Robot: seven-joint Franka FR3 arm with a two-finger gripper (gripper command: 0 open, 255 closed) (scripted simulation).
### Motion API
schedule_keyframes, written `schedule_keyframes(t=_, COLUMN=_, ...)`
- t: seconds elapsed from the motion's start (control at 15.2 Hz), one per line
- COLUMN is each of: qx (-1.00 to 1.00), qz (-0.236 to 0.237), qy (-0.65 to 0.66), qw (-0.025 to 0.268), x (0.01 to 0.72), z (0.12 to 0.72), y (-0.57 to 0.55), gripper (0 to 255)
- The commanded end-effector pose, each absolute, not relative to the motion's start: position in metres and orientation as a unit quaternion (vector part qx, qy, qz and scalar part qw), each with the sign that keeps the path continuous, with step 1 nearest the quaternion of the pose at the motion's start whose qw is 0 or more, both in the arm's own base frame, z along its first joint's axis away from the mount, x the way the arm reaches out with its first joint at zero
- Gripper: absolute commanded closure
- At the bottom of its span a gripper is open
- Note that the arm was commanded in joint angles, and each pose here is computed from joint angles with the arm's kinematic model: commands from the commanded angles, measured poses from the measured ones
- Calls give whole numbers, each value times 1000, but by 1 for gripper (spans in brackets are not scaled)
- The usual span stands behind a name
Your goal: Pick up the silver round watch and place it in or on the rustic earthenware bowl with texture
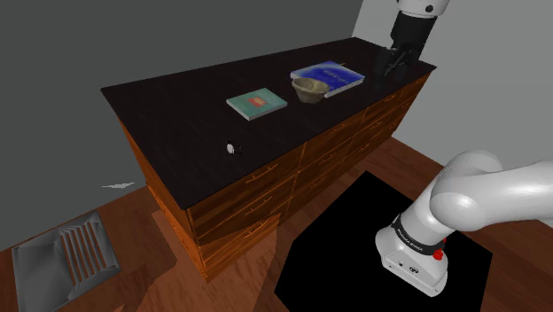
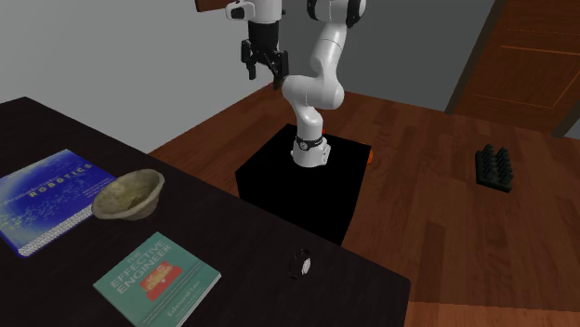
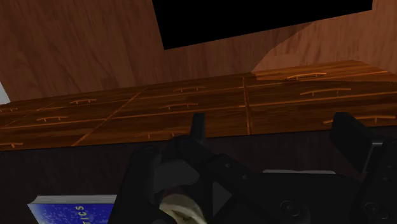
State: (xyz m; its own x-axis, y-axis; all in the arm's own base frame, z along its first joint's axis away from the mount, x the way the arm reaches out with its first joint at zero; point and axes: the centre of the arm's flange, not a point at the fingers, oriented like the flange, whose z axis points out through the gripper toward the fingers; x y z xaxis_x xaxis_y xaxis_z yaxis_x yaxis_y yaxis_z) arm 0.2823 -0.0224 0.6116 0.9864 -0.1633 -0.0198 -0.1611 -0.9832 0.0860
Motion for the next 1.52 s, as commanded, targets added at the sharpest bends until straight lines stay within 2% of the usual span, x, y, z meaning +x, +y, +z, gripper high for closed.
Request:
schedule_keyframes(t=0.0, qx=996, qz=-13, qy=-81, qw=42, x=282, z=612, y=-22, gripper=0)
schedule_keyframes(t=1.45, qx=999, qz=-9, qy=-40, qw=-16, x=474, z=470, y=122, gripper=0)
